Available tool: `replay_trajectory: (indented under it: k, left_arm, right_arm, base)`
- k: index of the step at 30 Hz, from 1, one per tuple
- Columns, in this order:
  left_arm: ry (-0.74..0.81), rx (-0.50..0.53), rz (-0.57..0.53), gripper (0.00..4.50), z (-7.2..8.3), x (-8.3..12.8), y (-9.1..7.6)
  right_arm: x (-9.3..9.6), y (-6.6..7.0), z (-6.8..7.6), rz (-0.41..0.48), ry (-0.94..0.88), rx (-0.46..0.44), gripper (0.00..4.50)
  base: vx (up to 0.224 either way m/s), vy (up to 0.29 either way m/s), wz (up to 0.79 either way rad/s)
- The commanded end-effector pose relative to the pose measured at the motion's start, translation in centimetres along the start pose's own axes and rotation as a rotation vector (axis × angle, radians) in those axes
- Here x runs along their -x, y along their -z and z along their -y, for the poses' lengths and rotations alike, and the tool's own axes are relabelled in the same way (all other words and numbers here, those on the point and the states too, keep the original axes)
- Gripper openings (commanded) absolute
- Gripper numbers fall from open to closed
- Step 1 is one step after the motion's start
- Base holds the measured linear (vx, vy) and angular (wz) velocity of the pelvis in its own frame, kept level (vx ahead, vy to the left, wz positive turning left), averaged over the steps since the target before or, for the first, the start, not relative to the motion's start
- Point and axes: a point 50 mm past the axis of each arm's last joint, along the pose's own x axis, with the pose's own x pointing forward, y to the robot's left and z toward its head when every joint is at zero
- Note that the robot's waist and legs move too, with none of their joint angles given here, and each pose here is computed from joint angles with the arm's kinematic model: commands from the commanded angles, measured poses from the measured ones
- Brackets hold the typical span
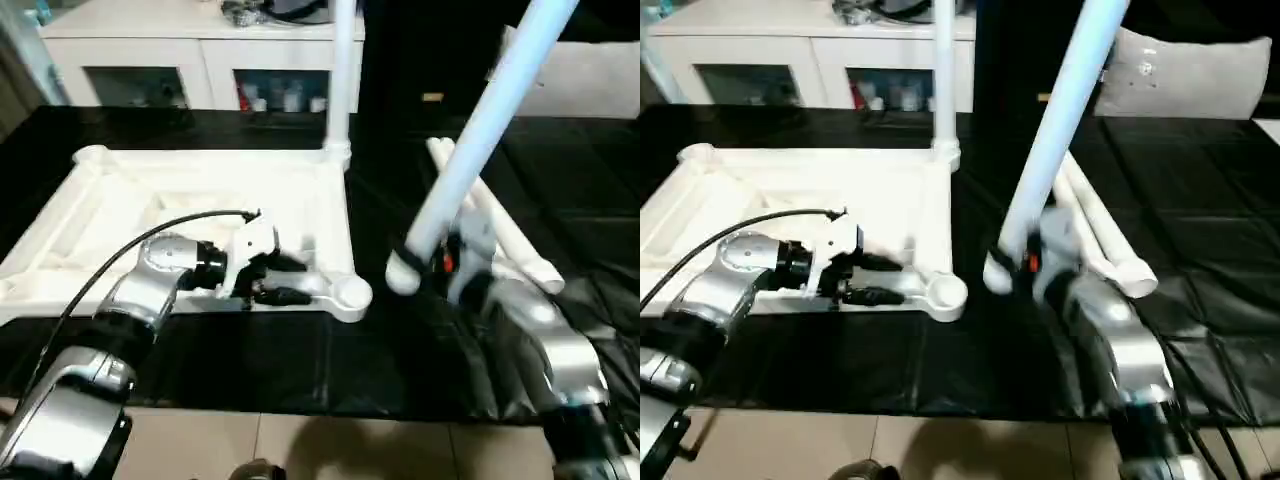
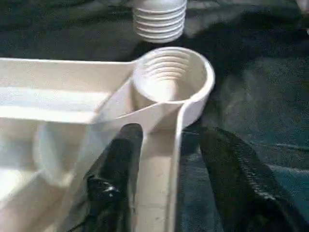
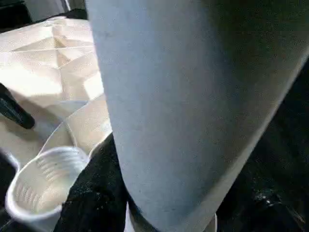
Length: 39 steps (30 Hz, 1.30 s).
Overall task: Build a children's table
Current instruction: Pick table leg, then insert table leg to table base
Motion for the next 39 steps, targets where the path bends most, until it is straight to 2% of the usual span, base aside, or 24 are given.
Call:
replay_trajectory:
  k: [1, 16, 19, 21, 25, 30, 32, 36, 37, 39]
  left_arm:
    - [0.014, -0.015, -0.015, 1.99, -0.2, 0.3, -0.1]
    - [-0.023, -0.024, -0.081, 0.78, -0.9, 0.9, 0.8]
    - [-0.017, -0.023, -0.079, 0.56, -0.9, 0.9, 0.9]
    - [-0.006, -0.026, -0.092, 0.43, -0.8, 0.7, 1.1]
    - [0.002, -0.031, -0.087, 0.06, -0.7, 0.4, 1.0]
    - [0.029, -0.039, -0.043, 0.00, -0.5, -0.1, 0.5]
    - [0.051, -0.049, 0.019, 0.00, -0.1, -1.0, -0.1]
    - [0.054, -0.062, 0.086, 0.00, 0.7, -2.3, -0.7]
    - [0.035, -0.076, 0.089, 0.00, 0.9, -2.9, -0.7]
    - [0.022, -0.080, 0.087, 0.00, 1.0, -3.1, -0.6]
  right_arm:
    - [0.1, -1.5, -0.7, 0.053, -0.067, 0.003, 1.91]
    - [-0.1, -1.9, -0.9, 0.045, -0.106, 0.012, 1.91]
    - [-0.1, -1.9, -1.0, 0.036, -0.109, 0.010, 1.91]
    - [-0.2, -2.1, -1.1, 0.062, -0.099, 0.032, 1.91]
    - [-0.4, -2.5, -1.3, 0.034, -0.127, 0.033, 1.91]
    - [-0.5, -3.2, -2.0, 0.028, -0.205, 0.027, 1.91]
    - [-0.8, -3.5, -2.3, 0.021, -0.233, 0.037, 1.91]
    - [-1.2, -3.0, -2.5, -0.046, -0.253, 0.065, 1.91]
    - [-1.3, -2.6, -2.4, -0.085, -0.258, 0.088, 1.91]
    - [-1.4, -2.3, -2.3, -0.103, -0.262, 0.095, 1.91]
  base:
    - [0.000, 0.000, 0.00]
    - [0.000, 0.000, 0.00]
    - [0.000, 0.000, 0.00]
    - [0.000, 0.000, 0.00]
    - [0.000, 0.000, 0.00]
    - [0.000, 0.000, 0.00]
    - [0.000, 0.000, 0.00]
    - [0.000, 0.000, 0.00]
    - [0.000, 0.000, 0.00]
    - [0.000, 0.000, 0.00]
